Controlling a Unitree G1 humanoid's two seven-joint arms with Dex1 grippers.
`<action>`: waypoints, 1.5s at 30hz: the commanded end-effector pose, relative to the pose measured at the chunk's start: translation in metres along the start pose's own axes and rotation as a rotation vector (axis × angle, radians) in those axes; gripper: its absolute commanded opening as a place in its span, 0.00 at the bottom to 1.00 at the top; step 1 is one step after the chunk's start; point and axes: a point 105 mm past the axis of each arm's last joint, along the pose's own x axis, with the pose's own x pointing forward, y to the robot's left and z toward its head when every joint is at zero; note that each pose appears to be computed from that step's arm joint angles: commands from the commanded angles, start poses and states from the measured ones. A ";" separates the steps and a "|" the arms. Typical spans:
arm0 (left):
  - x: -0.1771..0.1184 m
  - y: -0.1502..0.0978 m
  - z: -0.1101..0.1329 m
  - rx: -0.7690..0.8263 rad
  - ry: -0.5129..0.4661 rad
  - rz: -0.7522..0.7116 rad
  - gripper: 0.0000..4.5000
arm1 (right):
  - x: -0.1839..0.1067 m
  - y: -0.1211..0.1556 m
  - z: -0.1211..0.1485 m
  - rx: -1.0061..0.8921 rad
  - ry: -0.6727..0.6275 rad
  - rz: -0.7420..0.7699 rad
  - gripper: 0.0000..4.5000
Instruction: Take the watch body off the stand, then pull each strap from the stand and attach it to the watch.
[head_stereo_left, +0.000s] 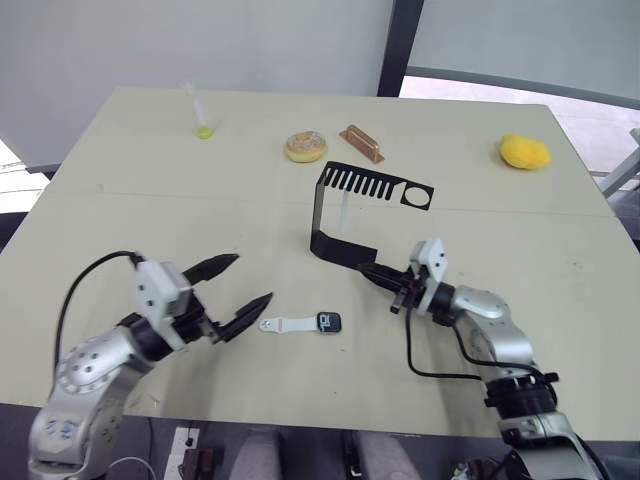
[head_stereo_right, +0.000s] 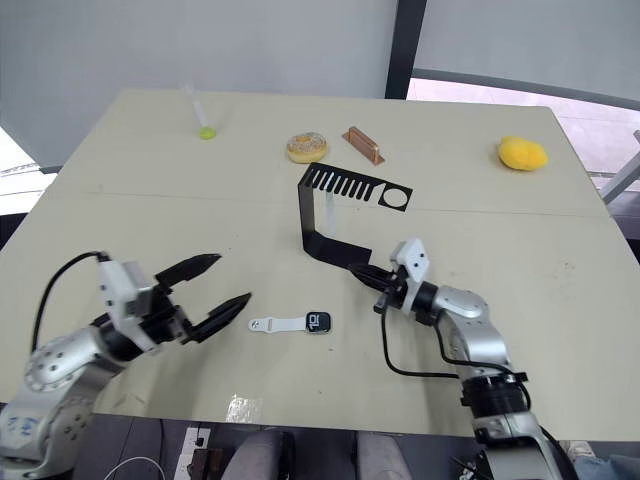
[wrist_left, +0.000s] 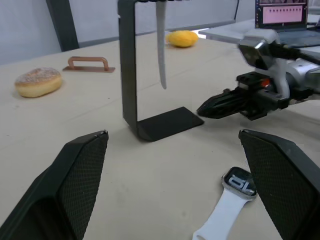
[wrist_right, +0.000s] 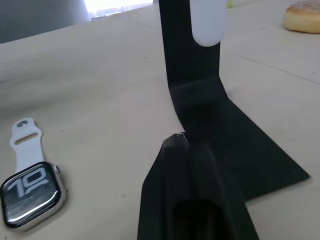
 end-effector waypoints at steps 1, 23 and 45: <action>0.025 -0.011 0.011 0.043 -0.033 0.020 1.00 | 0.008 -0.016 0.004 -0.030 -0.012 -0.058 0.01; 0.114 -0.025 0.002 0.043 -0.027 0.124 0.83 | 0.015 -0.023 -0.018 0.029 0.047 -0.079 0.00; 0.158 -0.008 0.005 0.077 -0.103 0.199 0.83 | 0.018 -0.022 -0.030 0.047 0.108 -0.098 0.00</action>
